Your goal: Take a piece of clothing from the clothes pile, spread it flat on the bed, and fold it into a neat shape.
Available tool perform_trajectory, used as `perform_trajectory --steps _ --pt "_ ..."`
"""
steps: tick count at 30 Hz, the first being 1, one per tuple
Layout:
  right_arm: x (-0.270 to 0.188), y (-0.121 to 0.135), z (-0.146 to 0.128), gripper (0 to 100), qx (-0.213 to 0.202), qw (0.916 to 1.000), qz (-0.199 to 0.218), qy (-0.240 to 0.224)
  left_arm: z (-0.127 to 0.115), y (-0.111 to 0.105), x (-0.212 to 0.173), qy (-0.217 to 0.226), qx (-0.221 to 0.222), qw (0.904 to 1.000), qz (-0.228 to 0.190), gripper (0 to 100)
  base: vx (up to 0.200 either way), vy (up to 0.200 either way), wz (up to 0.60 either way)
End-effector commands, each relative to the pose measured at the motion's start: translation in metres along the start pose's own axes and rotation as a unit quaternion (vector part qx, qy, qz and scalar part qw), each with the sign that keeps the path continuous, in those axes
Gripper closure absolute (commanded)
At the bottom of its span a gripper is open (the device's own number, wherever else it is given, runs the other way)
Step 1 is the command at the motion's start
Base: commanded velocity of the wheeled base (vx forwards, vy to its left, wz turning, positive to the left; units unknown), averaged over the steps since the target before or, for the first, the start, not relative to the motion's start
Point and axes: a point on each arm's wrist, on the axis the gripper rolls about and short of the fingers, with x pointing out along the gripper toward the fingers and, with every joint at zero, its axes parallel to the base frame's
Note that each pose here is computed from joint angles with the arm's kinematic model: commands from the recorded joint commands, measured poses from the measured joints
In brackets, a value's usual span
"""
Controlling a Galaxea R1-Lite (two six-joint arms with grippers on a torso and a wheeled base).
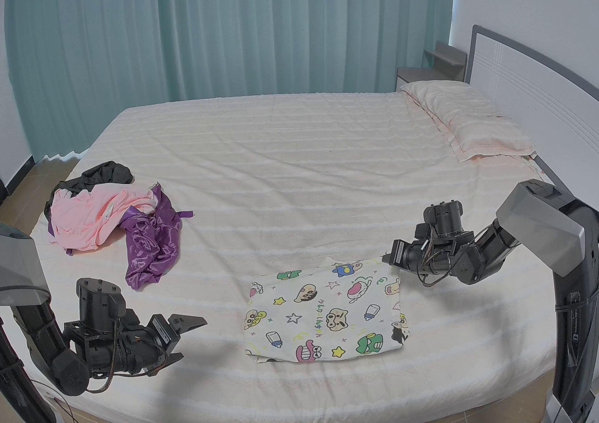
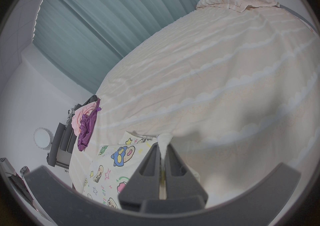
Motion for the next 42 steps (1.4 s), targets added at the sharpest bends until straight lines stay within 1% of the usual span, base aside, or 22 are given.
perform_trajectory --steps 1,2,6,11,12,15,17,20,21,24,25,27,31,33,36,41,42 --pt "0.001 -0.004 -0.002 100 0.002 1.0 -0.005 0.004 0.0 0.0 0.0 0.0 0.0 1.0 -0.001 0 0.0 0.0 0.0" --pt "0.001 -0.006 -0.002 0 0.004 1.0 -0.006 0.004 0.0 0.0 0.0 0.0 0.0 1.0 -0.001 0 0.0 0.0 0.0" --pt "-0.005 -0.012 0.0 0 0.013 0.9998 -0.013 0.002 0.001 0.0 0.001 0.0 0.0 1.0 0.0 0 0.0 0.0 0.0" --pt "-0.024 -0.016 -0.008 0 0.024 0.9994 -0.022 0.013 0.002 -0.001 0.007 0.0 0.001 1.0 -0.001 0 0.0 0.0 0.0" --pt "-0.039 -0.014 -0.021 0 0.039 0.9987 -0.024 0.023 0.005 -0.005 0.013 -0.006 0.008 0.9999 -0.012 0 0.0 0.0 0.0" --pt "-0.049 -0.013 -0.04 0 0.051 0.9981 -0.018 0.03 0.006 -0.013 0.027 -0.019 0.022 0.9993 -0.023 0 0.0 0.0 0.0" --pt "-0.052 -0.01 -0.061 0 0.051 0.9982 -0.006 0.03 0.003 -0.026 0.046 -0.04 0.043 0.9979 -0.027 0 0.0 0.0 0.0" --pt "-0.052 -0.013 -0.075 0 0.048 0.9987 0.01 0.016 0.0 -0.042 0.074 -0.056 0.067 0.9955 -0.035 0 0.0 0.0 0.0" --pt "-0.052 -0.013 -0.076 0 0.049 0.9986 0.012 0.017 0.0 -0.044 0.076 -0.057 0.071 0.9952 -0.037 0 0.0 0.0 0.0" --pt "-0.044 -0.02 -0.089 0 0.05 0.9985 0.01 0.023 0.002 -0.058 0.103 -0.057 0.115 0.9908 -0.044 0 0.0 0.0 0.0" --pt "-0.043 -0.021 -0.089 0 0.049 0.9985 0.01 0.022 0.002 -0.058 0.105 -0.056 0.117 0.9906 -0.044 0 0.0 0.0 0.0" --pt "-0.042 -0.022 -0.09 0 0.049 0.9985 0.014 0.02 0.004 -0.067 0.132 -0.047 0.149 0.9871 -0.035 0 0.0 0.0 0.0" --pt "-0.04 -0.017 -0.094 0 0.042 0.9986 0.02 0.025 0.004 -0.067 0.149 -0.037 0.16 0.9862 -0.021 0 0.0 0.0 0.0" --pt "-0.039 -0.017 -0.094 0 0.041 0.9986 0.022 0.027 0.003 -0.064 0.151 -0.028 0.166 0.9857 -0.012 0 0.0 0.0 0.0" --pt "-0.035 -0.013 -0.097 0 0.034 0.9985 0.028 0.031 0.002 -0.06 0.151 -0.022 0.189 0.9817 0.001 0 0.0 0.0 0.0" --pt "-0.032 -0.01 -0.1 0 0.029 0.9985 0.036 0.029 0.0 -0.058 0.15 -0.016 0.192 0.9812 0.01 0 0.0 0.0 0.0" --pt "-0.029 -0.012 -0.104 0 0.023 0.9987 0.036 0.027 -0.006 -0.059 0.151 -0.01 0.198 0.9801 0.011 0 0.0 0.0 0.0"
